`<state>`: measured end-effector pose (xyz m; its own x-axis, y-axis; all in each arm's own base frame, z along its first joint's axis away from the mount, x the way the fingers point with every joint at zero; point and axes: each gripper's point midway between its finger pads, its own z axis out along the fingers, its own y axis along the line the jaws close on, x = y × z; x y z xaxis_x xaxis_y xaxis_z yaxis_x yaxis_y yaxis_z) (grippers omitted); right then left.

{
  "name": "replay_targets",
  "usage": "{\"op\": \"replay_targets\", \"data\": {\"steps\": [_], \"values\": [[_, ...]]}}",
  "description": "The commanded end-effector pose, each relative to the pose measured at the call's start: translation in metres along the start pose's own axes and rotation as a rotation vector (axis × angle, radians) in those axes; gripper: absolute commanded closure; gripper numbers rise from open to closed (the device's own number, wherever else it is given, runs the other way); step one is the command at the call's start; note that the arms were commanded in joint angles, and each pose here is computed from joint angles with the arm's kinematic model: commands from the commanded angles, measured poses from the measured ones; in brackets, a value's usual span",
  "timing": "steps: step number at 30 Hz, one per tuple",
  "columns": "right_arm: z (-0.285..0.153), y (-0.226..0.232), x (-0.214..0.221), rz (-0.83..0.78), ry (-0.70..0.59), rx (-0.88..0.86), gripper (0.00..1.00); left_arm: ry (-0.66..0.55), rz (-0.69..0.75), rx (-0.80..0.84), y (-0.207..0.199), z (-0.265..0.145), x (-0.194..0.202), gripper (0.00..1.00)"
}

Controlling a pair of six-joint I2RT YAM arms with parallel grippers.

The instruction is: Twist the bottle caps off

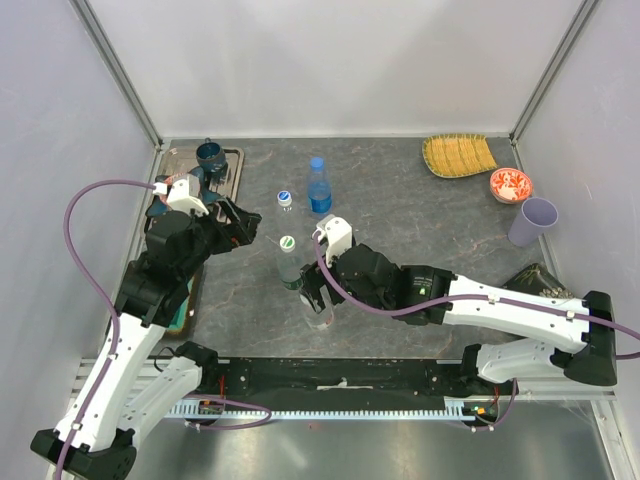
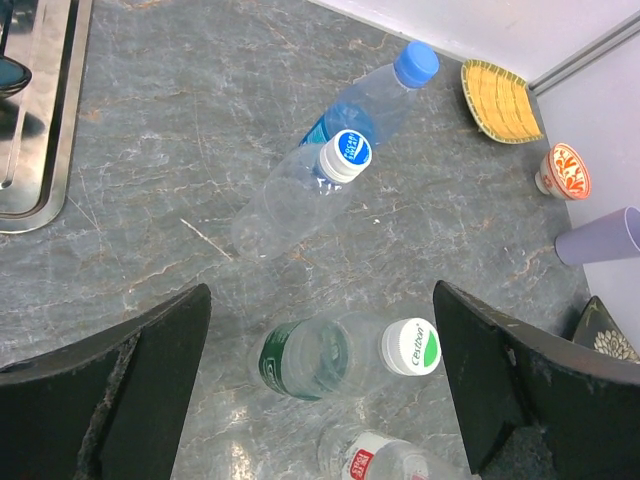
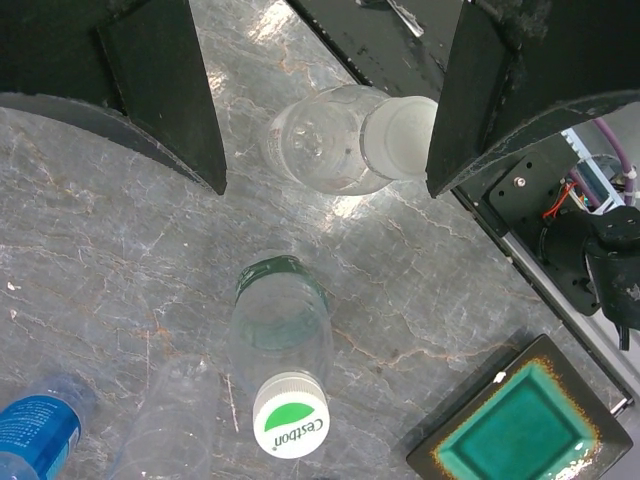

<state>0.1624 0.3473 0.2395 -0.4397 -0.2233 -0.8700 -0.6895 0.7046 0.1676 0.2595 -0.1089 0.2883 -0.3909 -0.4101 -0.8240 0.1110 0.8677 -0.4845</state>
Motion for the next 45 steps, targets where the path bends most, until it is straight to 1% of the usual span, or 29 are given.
{"op": "replay_targets", "data": {"steps": [1, 7, 15, 33, 45], "values": [[0.002, -0.004, 0.003, 0.010, -0.005, 0.030, 0.12, -0.018, 0.032, 0.002, 0.002, 0.000, -0.003, 0.02], [0.000, -0.012, 0.009, 0.023, -0.006, 0.061, 0.12, -0.014, 0.027, 0.005, 0.001, 0.000, -0.002, 0.02], [-0.008, -0.016, 0.004, 0.038, -0.027, 0.067, 0.11, -0.004, 0.014, 0.006, 0.002, 0.001, 0.002, 0.02], [-0.018, -0.023, 0.009, 0.062, -0.035, 0.079, 0.10, 0.008, 0.006, 0.006, 0.004, 0.002, 0.008, 0.02], [-0.025, -0.020, -0.006, 0.070, -0.061, 0.063, 0.05, 0.012, 0.002, 0.006, 0.004, 0.002, 0.009, 0.02]]}}
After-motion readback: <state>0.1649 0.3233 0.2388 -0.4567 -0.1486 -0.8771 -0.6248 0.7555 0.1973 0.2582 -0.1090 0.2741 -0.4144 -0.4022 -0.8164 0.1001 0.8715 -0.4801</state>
